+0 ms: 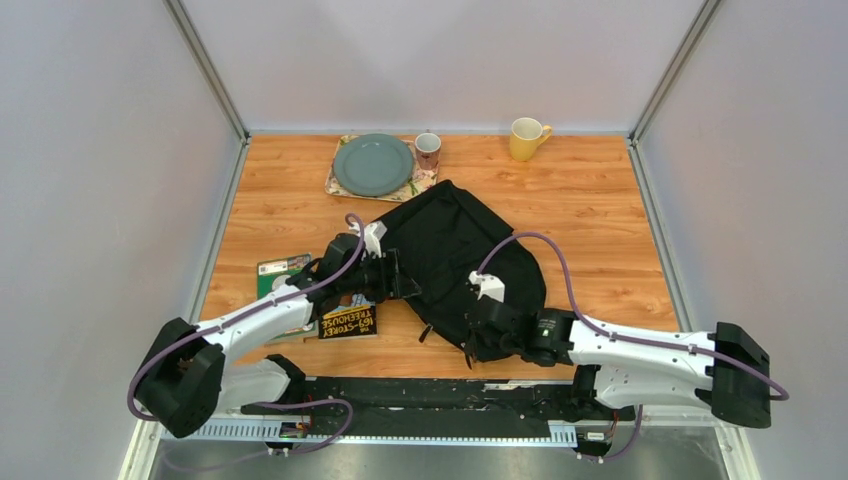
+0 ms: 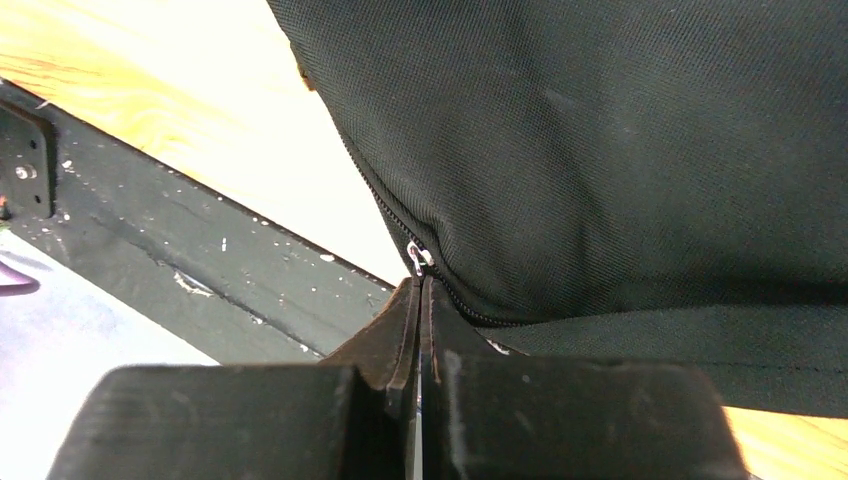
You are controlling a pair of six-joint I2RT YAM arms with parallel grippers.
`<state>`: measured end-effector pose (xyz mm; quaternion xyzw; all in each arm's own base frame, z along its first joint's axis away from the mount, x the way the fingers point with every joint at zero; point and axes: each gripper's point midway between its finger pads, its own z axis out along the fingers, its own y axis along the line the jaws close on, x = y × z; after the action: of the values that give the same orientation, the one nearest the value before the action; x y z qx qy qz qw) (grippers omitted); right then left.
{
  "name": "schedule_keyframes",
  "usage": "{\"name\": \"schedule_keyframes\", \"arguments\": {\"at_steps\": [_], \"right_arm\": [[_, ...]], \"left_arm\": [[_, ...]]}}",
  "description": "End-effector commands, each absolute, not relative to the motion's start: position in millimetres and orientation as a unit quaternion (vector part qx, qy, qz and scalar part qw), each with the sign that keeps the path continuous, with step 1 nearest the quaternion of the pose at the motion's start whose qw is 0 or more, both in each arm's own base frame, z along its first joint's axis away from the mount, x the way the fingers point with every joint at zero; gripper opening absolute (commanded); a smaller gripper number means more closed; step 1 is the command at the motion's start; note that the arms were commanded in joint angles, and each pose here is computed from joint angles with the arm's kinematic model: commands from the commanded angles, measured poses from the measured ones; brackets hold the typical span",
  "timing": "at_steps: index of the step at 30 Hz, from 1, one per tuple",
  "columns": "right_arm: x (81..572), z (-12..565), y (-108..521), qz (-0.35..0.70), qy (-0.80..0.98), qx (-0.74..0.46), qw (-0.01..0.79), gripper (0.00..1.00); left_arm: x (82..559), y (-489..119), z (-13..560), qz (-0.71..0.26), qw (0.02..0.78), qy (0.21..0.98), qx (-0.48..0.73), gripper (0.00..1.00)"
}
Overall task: Pack the student bag
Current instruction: Unzip the student bag at the center of the board.
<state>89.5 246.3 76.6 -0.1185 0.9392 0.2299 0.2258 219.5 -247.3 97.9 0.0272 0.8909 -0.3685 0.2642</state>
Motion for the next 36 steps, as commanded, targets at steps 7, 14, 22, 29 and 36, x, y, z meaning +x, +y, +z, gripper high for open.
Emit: {"name": "schedule_keyframes", "arguments": {"at_steps": [7, 14, 22, 29, 36], "right_arm": [[92.3, 58.6, 261.6, 0.233, 0.946, -0.084, 0.210, 0.09], [95.4, 53.1, 260.4, 0.222, 0.949, -0.071, 0.213, 0.26], [95.1, 45.4, 261.1, 0.192, 0.959, -0.060, 0.200, 0.28], [96.6, 34.7, 256.6, 0.143, 0.970, -0.015, 0.198, 0.36], [101.2, 17.3, 246.2, 0.075, 0.977, 0.020, 0.201, 0.39]], "left_arm": [[188.2, -258.8, 96.0, -0.451, 0.234, 0.861, 0.013, 0.75], [191.9, -260.6, 90.3, -0.444, 0.231, 0.866, 0.006, 0.74], [190.8, -262.8, 87.5, -0.448, 0.223, 0.866, 0.003, 0.70], [191.4, -263.2, 83.1, -0.446, 0.219, 0.868, -0.001, 0.69], [190.6, -261.8, 78.3, -0.438, 0.214, 0.873, -0.004, 0.68]]}}
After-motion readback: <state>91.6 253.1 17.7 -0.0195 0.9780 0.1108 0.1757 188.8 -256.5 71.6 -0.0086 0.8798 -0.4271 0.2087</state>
